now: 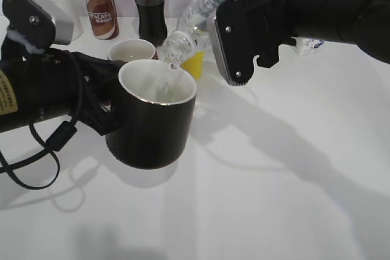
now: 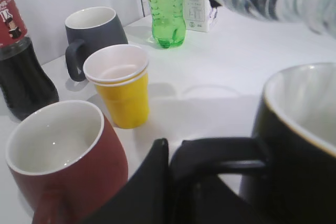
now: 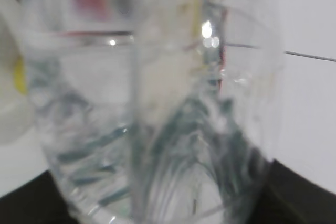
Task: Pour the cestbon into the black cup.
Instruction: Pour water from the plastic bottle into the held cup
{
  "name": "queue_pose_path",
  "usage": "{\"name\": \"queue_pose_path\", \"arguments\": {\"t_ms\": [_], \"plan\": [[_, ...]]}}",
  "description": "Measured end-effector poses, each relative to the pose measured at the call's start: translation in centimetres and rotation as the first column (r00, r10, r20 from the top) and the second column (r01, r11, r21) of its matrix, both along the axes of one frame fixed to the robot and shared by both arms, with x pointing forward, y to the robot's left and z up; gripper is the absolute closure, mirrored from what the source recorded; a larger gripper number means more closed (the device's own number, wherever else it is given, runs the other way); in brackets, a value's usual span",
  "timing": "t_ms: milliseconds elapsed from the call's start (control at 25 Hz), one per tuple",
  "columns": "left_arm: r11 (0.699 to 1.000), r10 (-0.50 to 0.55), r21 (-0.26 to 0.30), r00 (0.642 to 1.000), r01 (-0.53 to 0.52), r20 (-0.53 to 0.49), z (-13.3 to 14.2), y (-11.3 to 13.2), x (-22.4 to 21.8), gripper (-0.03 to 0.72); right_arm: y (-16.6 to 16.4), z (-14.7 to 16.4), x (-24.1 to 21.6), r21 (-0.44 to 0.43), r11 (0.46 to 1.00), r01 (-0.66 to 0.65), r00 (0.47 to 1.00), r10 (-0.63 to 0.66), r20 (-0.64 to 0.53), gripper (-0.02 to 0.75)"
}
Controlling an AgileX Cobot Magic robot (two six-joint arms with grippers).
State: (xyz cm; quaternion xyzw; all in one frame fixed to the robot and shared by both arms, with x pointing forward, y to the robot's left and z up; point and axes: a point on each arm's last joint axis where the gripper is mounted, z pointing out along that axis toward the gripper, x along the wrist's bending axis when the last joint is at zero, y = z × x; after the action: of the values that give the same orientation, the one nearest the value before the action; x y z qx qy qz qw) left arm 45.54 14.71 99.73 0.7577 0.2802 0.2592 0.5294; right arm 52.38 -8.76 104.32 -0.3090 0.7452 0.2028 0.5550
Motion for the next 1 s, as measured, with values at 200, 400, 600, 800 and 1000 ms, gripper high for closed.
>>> {"name": "queue_pose_path", "arguments": {"t_ms": [200, 400, 600, 800, 1000], "plan": [[1.0, 0.001, 0.003, 1.0, -0.001, -0.002, -0.03, 0.01, 0.0, 0.657, 0.05, 0.46, 0.14, 0.023, 1.0, 0.003, 0.999, -0.004, 0.048, 0.301], [1.0, 0.0, 0.004, 1.0, 0.0, -0.002, -0.03, 0.01, -0.01, 0.657, 0.16, 0.88, 0.18, 0.035, 0.999, -0.011, 0.995, 0.007, 0.097, 0.301], [1.0, -0.001, 0.005, 1.0, 0.001, -0.001, -0.04, 0.01, -0.01, 0.657, 0.12, 0.95, 0.24, 0.053, 0.999, 0.0, 0.996, -0.005, 0.091, 0.301], [1.0, -0.001, 0.006, 1.0, 0.001, -0.002, -0.05, 0.01, -0.01, 0.657, 0.0, 1.01, 0.37, 0.118, 0.992, 0.042, 0.998, -0.046, 0.038, 0.301], [1.0, 0.01, -0.018, 1.0, -0.01, -0.001, 0.1, 0.02, 0.06, 0.657, -0.02, 0.62, 0.29, 0.28, 0.946, 0.161, 0.975, -0.109, -0.194, 0.301]]}}
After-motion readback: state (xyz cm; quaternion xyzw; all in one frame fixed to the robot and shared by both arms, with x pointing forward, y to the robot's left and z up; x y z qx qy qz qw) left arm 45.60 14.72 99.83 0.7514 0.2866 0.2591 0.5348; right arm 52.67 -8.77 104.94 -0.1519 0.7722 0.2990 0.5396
